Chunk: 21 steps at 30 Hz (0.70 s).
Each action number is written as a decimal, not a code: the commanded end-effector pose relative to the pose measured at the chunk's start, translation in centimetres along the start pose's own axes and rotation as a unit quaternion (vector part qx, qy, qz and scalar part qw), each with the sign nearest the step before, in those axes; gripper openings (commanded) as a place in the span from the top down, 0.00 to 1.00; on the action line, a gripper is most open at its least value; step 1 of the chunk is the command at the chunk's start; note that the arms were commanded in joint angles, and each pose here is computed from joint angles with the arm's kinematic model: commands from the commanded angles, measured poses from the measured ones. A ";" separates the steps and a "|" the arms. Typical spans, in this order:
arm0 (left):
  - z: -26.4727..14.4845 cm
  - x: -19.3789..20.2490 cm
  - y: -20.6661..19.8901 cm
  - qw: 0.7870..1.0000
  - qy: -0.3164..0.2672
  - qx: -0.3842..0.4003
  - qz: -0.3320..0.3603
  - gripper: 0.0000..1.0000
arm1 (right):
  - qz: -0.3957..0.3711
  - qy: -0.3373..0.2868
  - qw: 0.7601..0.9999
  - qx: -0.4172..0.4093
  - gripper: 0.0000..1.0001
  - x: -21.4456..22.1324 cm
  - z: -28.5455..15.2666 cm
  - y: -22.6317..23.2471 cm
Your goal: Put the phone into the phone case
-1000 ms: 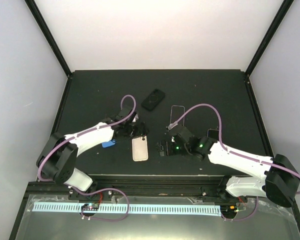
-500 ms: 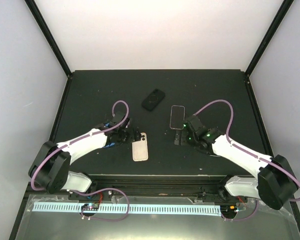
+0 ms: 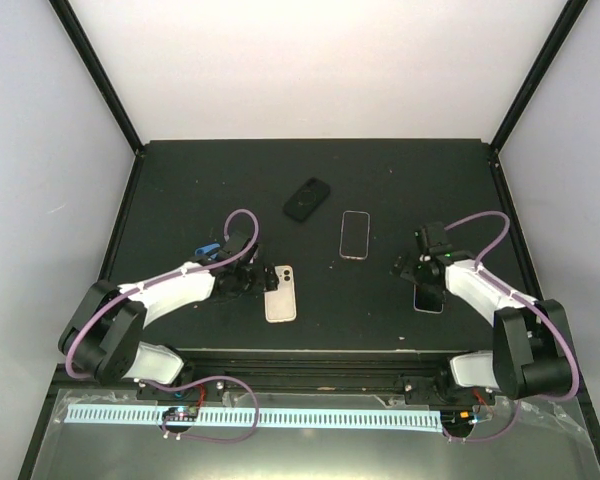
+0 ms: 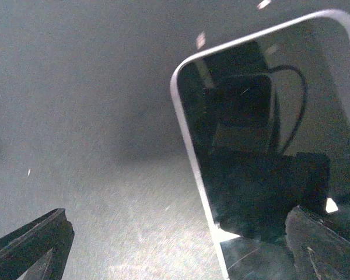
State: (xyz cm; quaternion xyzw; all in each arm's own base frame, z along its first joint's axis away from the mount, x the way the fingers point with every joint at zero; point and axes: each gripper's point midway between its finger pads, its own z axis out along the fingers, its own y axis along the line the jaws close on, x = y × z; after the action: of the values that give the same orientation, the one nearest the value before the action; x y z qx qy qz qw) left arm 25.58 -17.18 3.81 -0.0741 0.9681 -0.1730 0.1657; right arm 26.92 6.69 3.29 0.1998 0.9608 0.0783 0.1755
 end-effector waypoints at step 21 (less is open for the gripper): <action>0.5 0.9 -2.6 0.996 0.020 0.089 0.014 0.13 | 0.077 -0.018 0.994 0.077 0.00 -2.4 1.4 -6.5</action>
State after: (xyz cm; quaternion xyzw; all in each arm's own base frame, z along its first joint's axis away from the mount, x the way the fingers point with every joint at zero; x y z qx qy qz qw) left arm 25.04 -19.30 3.68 -0.0508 0.9589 -0.2341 0.1518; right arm 28.22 0.40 2.09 0.2920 0.9368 0.0315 0.1900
